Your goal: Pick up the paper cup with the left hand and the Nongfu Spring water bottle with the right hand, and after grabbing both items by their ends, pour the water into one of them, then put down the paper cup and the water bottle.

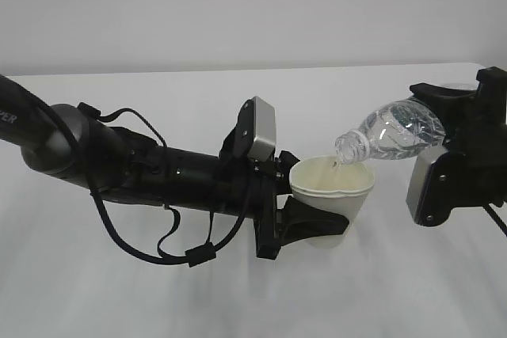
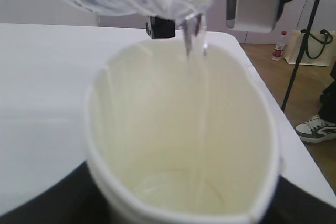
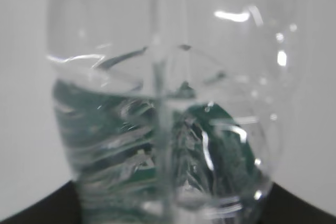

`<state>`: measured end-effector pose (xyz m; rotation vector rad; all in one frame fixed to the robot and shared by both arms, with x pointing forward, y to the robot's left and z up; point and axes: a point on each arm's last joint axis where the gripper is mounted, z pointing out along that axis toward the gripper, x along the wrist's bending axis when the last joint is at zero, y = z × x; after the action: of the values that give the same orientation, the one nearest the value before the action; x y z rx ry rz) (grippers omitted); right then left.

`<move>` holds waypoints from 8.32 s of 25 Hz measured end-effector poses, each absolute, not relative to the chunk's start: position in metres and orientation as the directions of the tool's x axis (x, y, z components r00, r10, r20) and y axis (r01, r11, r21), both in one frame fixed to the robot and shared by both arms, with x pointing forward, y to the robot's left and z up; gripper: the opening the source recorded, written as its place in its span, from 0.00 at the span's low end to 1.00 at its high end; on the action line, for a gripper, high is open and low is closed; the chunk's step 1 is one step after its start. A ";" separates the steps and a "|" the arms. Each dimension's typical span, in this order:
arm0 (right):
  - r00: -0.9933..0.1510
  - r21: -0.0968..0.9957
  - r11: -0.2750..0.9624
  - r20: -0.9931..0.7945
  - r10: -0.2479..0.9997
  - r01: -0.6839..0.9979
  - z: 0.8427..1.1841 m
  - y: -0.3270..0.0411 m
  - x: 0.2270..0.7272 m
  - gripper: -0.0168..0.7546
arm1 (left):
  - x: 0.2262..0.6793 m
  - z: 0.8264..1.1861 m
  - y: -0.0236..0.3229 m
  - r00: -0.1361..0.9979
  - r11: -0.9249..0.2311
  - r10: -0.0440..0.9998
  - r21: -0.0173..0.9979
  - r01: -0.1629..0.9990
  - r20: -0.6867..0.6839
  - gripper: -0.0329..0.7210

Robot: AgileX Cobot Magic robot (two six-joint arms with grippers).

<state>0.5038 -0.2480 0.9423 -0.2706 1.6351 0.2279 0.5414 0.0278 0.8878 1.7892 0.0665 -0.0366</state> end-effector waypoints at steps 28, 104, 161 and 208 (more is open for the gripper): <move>-0.068 -0.032 0.950 -0.996 -0.056 -0.311 0.942 -0.248 0.504 0.48 | 0.541 0.888 0.028 0.998 -0.219 0.025 0.974 0.064 -0.060 0.61; -0.059 -0.058 0.948 -0.995 -0.080 -0.313 0.942 -0.248 0.504 0.48 | 0.541 0.887 0.028 0.998 -0.225 0.027 0.972 0.063 -0.059 0.61; -0.053 -0.077 0.945 -0.994 -0.099 -0.318 0.942 -0.248 0.504 0.48 | 0.542 0.887 0.028 0.998 -0.226 0.027 0.972 0.063 -0.059 0.61; -0.050 -0.089 0.944 -0.993 -0.110 -0.318 0.942 -0.248 0.504 0.48 | 0.542 0.886 0.028 0.998 -0.232 0.027 0.971 0.061 -0.057 0.61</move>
<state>0.5036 -0.2476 0.9422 -0.3346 1.6215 0.1744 0.5415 0.0282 0.8864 1.8054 0.0646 -0.0322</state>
